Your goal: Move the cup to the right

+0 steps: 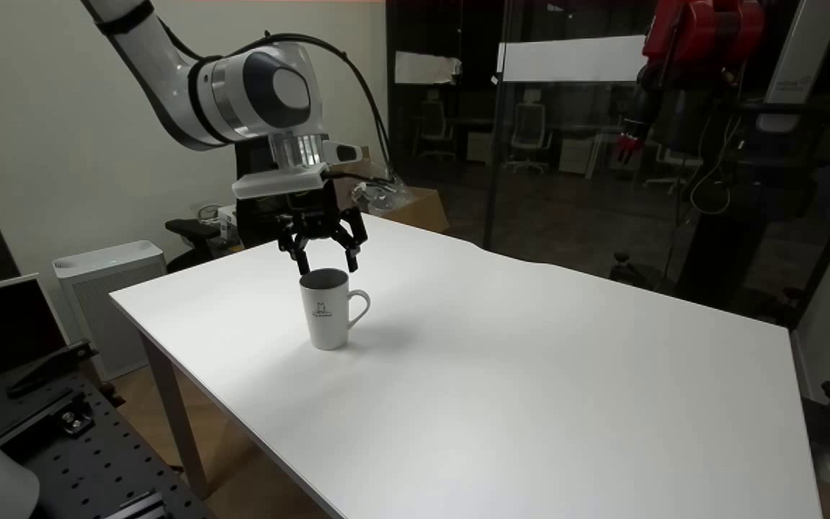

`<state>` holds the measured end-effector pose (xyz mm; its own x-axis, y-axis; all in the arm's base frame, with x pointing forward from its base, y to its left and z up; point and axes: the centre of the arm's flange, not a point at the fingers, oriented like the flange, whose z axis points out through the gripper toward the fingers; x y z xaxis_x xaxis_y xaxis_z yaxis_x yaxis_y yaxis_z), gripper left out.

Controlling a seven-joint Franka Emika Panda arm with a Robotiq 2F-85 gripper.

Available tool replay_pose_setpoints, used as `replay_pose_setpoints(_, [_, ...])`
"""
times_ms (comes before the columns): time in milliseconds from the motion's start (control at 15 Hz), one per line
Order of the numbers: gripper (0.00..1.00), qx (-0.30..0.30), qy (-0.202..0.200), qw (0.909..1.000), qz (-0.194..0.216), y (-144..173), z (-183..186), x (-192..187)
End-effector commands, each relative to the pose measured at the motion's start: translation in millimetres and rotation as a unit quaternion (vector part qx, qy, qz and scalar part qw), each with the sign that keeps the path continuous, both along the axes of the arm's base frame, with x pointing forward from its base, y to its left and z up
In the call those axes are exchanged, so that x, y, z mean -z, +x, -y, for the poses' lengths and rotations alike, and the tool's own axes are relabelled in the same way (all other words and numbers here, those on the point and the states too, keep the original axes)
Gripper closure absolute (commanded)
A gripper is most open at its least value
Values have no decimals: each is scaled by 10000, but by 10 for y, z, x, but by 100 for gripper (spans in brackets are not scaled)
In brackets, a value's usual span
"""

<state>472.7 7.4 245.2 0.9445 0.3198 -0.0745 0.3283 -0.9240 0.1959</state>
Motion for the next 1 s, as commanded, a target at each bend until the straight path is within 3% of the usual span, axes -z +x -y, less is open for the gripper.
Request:
replay_pose_setpoints(0, [0,-65,-27,9997,224,-113,159,-163])
replay_pose_setpoints(533, [0,34,218,9996,187,-109,706,-162])
replay_pose_setpoints(933, [0,-54,245,9997,61,204,714,-135])
